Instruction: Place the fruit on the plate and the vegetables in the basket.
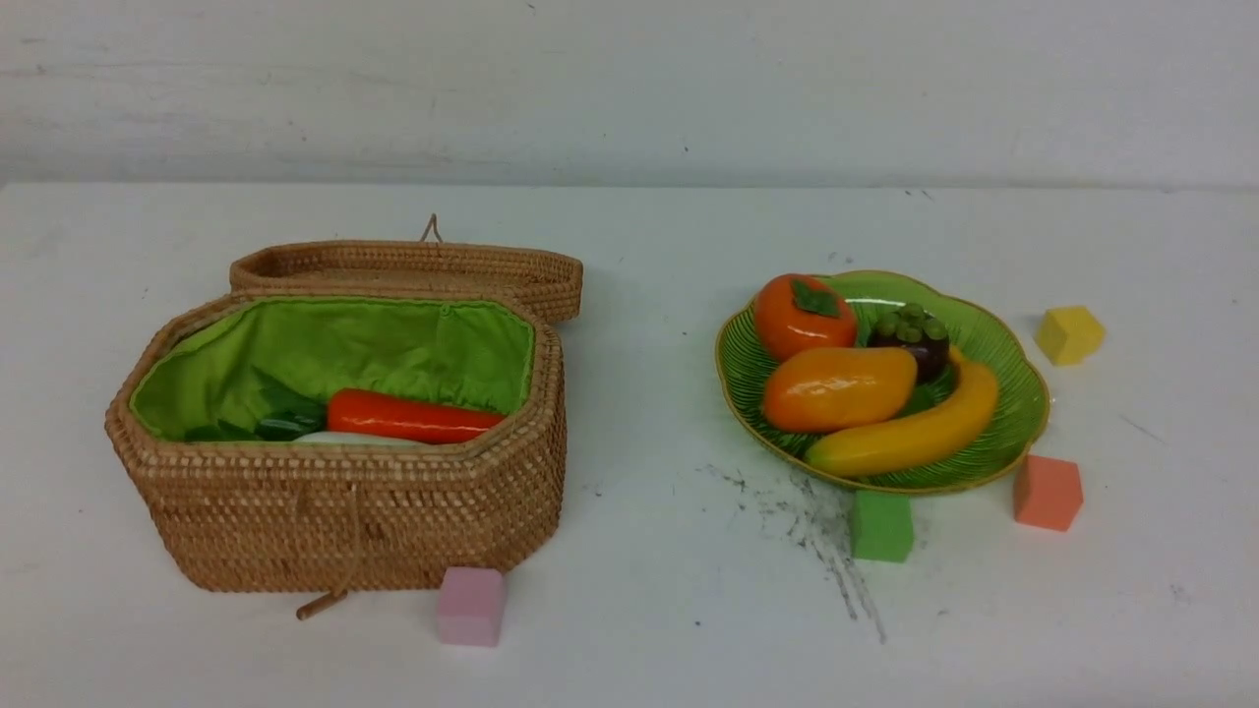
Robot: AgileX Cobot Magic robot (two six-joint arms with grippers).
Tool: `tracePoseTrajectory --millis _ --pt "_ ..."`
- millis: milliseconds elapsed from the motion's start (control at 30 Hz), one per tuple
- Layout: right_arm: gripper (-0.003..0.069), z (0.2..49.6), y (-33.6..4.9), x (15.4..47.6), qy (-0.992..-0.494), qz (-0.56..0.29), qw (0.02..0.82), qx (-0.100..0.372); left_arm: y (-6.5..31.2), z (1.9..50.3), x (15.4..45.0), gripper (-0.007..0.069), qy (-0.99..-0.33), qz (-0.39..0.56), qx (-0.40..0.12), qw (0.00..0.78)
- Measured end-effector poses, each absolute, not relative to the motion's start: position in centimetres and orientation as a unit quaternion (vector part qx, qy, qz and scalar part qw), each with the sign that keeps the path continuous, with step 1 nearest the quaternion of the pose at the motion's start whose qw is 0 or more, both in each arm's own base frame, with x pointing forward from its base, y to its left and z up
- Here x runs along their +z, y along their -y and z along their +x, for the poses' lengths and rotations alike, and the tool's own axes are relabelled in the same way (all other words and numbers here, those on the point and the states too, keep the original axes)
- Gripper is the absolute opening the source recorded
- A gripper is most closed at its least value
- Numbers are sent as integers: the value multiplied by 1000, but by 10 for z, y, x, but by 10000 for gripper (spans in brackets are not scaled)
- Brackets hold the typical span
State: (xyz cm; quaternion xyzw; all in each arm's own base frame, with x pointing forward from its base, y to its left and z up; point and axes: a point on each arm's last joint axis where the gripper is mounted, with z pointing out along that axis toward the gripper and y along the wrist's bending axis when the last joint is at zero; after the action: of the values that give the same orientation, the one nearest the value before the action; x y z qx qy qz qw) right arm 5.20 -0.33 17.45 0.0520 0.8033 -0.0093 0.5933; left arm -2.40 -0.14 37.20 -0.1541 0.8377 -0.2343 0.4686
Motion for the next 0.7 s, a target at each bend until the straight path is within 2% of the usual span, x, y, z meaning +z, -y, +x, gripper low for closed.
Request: tracePoseTrajectory --millis 167,300,400,467,533,567,700 --pt "238 52 3 175 -803 52 593 -9 -1 -23 371 -13 -838 -148 -219 478" --pt "238 52 3 175 -803 52 593 -9 -1 -4 362 -13 -822 -125 -190 522" --pt "238 52 3 175 -803 52 593 -9 0 23 346 -13 -787 -98 -165 586" --pt "238 52 3 175 -803 52 593 -9 1 30 337 -13 -781 -92 -159 597" --pt "238 52 3 175 -803 52 593 -9 3 42 313 -13 -762 -64 -143 629" --pt "238 52 3 175 -803 52 593 -9 3 42 314 -13 -758 -61 -142 634" --pt "238 52 3 175 -803 52 593 -9 5 48 273 -13 -745 4 -89 662"
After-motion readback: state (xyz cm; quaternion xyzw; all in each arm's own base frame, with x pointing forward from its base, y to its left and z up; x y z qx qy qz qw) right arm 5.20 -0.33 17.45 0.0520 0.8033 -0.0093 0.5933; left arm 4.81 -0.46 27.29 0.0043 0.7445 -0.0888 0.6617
